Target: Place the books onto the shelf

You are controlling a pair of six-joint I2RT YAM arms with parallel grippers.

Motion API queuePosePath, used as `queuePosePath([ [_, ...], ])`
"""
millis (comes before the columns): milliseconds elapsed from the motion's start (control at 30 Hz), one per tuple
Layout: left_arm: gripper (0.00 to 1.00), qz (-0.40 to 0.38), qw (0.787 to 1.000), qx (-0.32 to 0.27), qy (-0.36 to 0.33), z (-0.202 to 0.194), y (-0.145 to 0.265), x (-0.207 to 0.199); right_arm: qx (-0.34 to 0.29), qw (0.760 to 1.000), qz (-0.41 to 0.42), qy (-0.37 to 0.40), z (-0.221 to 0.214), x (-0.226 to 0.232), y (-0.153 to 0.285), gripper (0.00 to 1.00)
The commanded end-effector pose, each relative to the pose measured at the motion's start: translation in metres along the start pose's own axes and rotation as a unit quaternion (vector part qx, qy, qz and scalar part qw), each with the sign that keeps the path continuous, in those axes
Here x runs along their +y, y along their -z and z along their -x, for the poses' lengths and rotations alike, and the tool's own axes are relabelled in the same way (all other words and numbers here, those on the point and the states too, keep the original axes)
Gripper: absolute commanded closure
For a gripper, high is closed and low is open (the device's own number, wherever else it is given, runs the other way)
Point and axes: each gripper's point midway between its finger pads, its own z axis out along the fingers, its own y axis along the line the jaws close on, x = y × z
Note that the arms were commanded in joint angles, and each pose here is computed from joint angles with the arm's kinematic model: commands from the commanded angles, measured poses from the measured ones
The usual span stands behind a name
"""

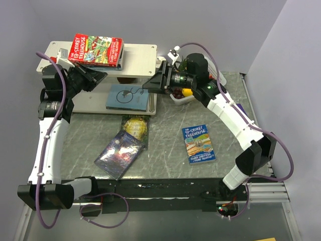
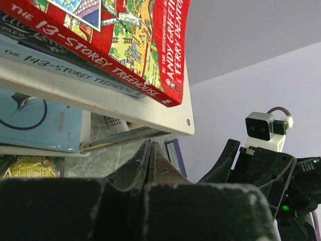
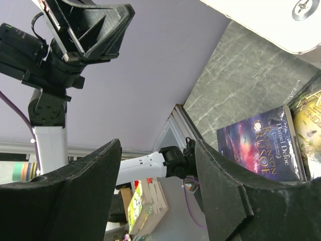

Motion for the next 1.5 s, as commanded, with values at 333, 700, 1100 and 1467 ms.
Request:
queuePosePath([
  [333,0.99,-0.056,0.998,-0.023,-0.013,0.019,-0.015,-0.019,-0.022,0.999,0.026,0.043,0.002,0.026,0.015,0.32],
  [700,0.99,-0.067,0.997,-0.030,0.002,0.023,-0.025,-0.019,-0.020,0.999,0.025,0.040,0.002,0.023,0.012,0.32],
  [1100,0.99,-0.068,0.997,-0.018,0.010,0.016,-0.039,-0.016,-0.017,0.999,0.023,0.039,0.002,0.021,0.010,0.32],
  [1467,0.99,-0.079,0.997,-0.013,0.014,0.013,-0.048,-0.025,-0.016,0.999,0.022,0.035,0.001,0.017,0.010,0.32],
])
